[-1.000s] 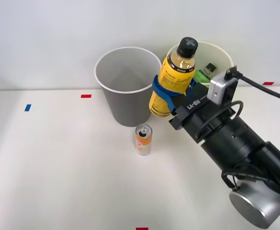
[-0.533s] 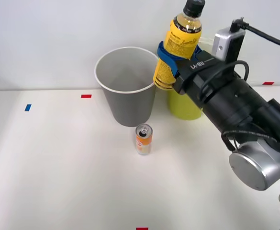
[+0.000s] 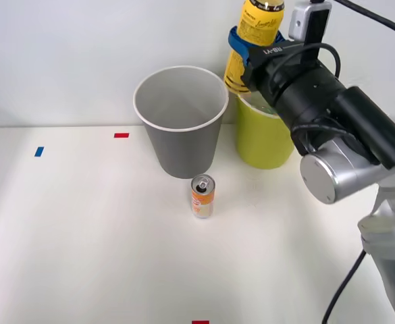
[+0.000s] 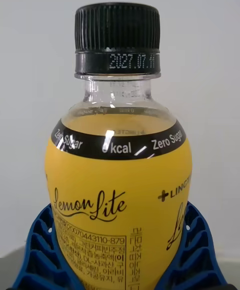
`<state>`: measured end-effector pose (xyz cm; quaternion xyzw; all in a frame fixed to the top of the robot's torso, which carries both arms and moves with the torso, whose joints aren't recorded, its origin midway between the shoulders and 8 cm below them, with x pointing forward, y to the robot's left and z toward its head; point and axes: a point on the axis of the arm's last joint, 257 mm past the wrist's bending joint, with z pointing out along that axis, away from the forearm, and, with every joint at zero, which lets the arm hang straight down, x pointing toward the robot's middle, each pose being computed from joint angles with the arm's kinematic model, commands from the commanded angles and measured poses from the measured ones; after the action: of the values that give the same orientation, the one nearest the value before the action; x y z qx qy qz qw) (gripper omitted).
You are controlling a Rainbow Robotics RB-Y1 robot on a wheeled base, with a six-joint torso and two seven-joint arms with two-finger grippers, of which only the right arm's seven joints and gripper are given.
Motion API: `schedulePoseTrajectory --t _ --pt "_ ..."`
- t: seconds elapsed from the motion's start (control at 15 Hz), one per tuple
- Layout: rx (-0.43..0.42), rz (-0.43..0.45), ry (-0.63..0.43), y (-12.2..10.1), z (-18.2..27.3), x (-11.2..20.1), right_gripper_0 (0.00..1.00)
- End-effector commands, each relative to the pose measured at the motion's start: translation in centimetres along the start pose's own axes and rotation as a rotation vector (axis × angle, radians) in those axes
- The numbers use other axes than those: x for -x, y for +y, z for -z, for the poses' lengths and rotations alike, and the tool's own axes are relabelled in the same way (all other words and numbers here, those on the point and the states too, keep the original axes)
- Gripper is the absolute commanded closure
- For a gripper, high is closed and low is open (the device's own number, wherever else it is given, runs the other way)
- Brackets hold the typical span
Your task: Put cans in the gray bin, plastic bottles in the light green bin
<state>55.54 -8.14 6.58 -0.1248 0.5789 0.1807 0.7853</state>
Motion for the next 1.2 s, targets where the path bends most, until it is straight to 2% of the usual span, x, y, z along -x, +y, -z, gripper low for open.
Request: schedulePoseTrajectory --t 0.07,0.6,0.87,1.13,1.2 --pt "-0.046 0.014 0.008 -2.3 -2.1 -0.1 1.00" --pt "-0.142 0.068 0.074 -8.4 -5.0 -1.6 1.00" --pt "-0.154 0.088 0.079 -9.8 -4.7 -1.3 1.00" --pt "-0.157 0.089 0.081 -10.2 -4.5 -1.2 1.00" --pt "-0.159 0.088 0.082 -10.4 -4.5 -1.3 0.91"
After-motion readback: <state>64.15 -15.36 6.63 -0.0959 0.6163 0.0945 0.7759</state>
